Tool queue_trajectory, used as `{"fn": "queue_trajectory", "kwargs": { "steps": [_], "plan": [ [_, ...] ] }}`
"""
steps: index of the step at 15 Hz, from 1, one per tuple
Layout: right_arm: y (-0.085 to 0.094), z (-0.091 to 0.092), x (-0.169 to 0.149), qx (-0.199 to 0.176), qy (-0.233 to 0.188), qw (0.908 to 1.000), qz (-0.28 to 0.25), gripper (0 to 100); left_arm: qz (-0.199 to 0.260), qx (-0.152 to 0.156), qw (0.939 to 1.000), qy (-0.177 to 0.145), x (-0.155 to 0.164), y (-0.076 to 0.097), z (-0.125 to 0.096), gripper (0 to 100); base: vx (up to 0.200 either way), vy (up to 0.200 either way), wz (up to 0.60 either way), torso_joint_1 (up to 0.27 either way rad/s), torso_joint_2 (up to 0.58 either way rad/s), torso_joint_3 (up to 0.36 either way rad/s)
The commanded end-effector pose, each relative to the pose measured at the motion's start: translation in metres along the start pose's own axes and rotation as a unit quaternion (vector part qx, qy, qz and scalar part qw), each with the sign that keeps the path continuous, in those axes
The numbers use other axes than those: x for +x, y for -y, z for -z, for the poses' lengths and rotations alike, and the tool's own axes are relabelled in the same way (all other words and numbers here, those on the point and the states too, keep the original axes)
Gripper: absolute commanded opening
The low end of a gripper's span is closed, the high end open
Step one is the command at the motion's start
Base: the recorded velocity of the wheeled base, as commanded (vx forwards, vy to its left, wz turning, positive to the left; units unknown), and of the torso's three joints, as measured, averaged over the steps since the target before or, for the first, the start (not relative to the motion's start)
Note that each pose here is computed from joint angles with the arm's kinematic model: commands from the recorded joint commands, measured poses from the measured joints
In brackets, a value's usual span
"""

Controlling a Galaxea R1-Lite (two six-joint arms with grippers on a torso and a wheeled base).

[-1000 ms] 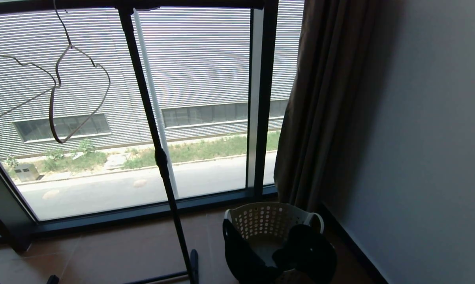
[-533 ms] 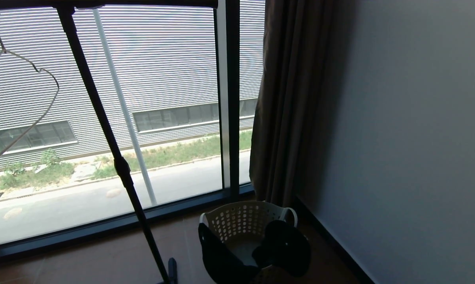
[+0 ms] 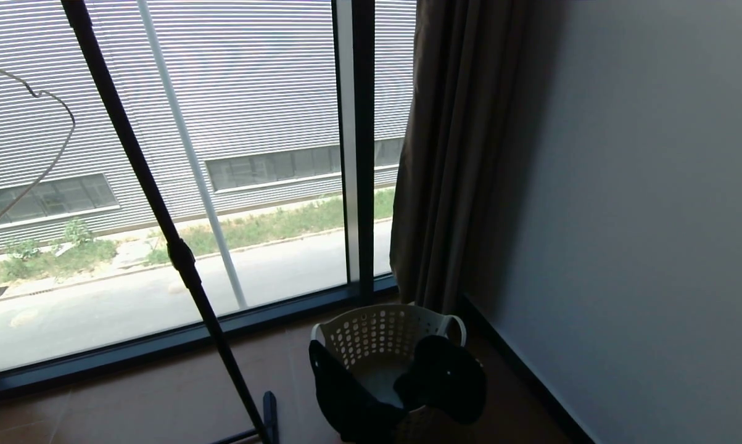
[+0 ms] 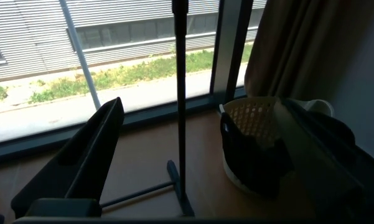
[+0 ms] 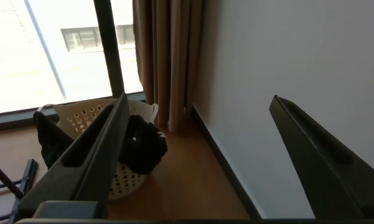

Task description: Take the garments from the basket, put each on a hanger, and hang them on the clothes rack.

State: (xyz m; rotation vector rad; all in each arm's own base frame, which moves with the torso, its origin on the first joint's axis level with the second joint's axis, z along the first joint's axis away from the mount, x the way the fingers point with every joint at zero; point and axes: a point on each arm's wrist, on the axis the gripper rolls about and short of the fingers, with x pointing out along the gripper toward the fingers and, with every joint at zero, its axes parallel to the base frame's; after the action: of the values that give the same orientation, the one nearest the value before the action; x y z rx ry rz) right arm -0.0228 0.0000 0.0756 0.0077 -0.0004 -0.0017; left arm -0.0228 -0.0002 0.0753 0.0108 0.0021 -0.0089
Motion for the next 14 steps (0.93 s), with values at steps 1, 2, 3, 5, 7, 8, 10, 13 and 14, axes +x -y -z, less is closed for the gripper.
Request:
{"fn": "queue_trajectory", "kwargs": {
  "steps": [1,2,3,5,7,8,10,13,14],
  "plan": [
    [0.0000,-0.0001,0.0000,0.000,0.001,1.0000,0.000,100,0.000,0.000,1.0000,0.000,0.0000,0.0000,0.0000,100,0.000,0.000,0.00,0.002,0.00,-0.183],
    [0.0000,-0.0001,0.0000,0.000,0.001,1.0000,0.000,100,-0.001,0.000,1.0000,0.000,0.0000,0.0000,0.0000,100,0.000,0.000,0.00,-0.002,-0.01,-0.193],
    [0.0000,-0.0001,0.0000,0.000,0.001,1.0000,0.000,100,-0.001,0.000,1.0000,0.000,0.0000,0.0000,0.0000,100,0.000,0.000,0.00,0.002,0.01,-0.198],
    [0.0000,-0.0001,0.0000,0.000,0.001,1.0000,0.000,100,0.000,0.000,1.0000,0.000,0.0000,0.0000,0.0000,100,0.000,0.000,0.00,0.000,0.00,-0.190],
    [0.0000,-0.0001,0.0000,0.000,0.001,1.0000,0.000,100,-0.001,0.000,1.0000,0.000,0.0000,0.0000,0.0000,100,0.000,0.000,0.00,0.002,0.00,-0.205],
    [0.0000,-0.0001,0.0000,0.000,0.001,1.0000,0.000,100,0.000,0.000,1.0000,0.000,0.0000,0.0000,0.0000,100,0.000,0.000,0.00,0.002,0.00,-0.203],
    [0.0000,-0.0001,0.0000,0.000,0.001,1.0000,0.000,100,-0.001,0.000,1.0000,0.000,0.0000,0.0000,0.0000,100,0.000,0.000,0.00,0.002,0.00,-0.193],
    [0.0000,-0.0001,0.0000,0.000,0.001,1.0000,0.000,100,0.000,0.001,1.0000,0.000,0.0001,0.0000,0.0000,100,0.000,0.000,0.00,0.002,0.00,-0.198],
    [0.0000,-0.0001,0.0000,0.000,0.001,1.0000,0.000,100,0.000,0.001,1.0000,0.000,0.0000,0.0000,0.0000,100,0.000,0.000,0.00,-0.002,0.00,-0.198]
  ]
}}
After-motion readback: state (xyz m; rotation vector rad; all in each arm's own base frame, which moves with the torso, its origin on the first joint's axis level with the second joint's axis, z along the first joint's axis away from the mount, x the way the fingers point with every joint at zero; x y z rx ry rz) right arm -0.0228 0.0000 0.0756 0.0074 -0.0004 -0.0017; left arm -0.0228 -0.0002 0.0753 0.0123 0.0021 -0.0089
